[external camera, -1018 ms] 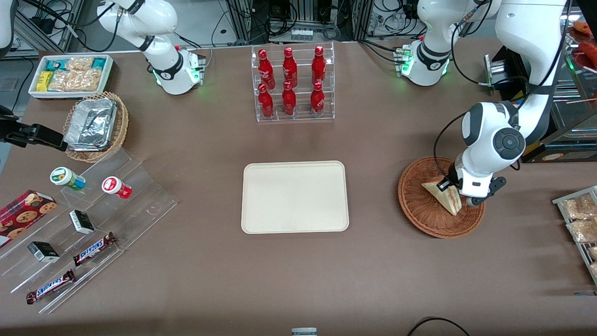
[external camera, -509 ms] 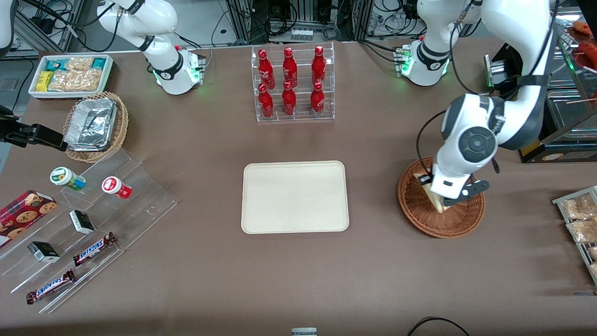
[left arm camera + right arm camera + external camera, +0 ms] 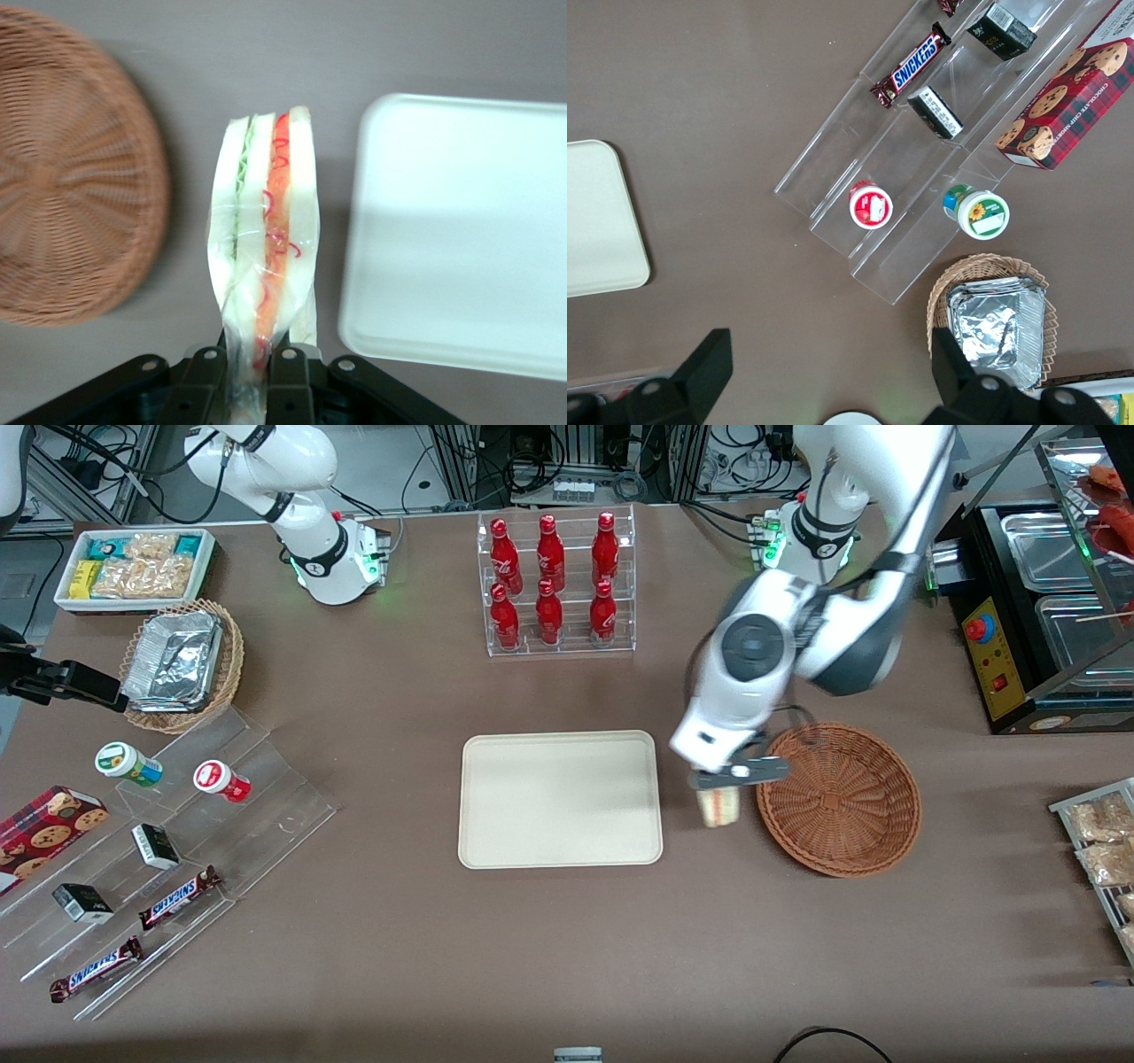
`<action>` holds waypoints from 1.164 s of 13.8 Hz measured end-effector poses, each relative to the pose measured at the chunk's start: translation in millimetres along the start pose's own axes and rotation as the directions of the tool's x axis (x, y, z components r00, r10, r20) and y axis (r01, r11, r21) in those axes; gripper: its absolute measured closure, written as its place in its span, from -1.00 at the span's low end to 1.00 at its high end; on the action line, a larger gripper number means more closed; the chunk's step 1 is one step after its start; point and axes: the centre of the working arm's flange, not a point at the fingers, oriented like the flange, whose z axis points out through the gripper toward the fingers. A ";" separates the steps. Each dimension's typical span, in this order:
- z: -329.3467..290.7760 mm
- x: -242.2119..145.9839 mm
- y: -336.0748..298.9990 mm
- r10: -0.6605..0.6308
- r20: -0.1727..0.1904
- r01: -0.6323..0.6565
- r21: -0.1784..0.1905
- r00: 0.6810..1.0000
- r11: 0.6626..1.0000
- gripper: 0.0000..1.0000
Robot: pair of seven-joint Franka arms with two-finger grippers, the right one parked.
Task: Place sandwich from basket to tray
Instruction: 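Carry the sandwich with the left gripper over the cream tray, then lower the sandwich onto the tray and open the left gripper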
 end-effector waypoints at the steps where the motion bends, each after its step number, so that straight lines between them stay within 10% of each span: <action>1: 9.7 -4.0 23.4 0.032 0.006 -0.032 -0.001 0.999 0.999 0.70; 16: 104.7 -10.5 134.5 0.147 0.018 -0.146 -0.041 0.989 0.988 0.70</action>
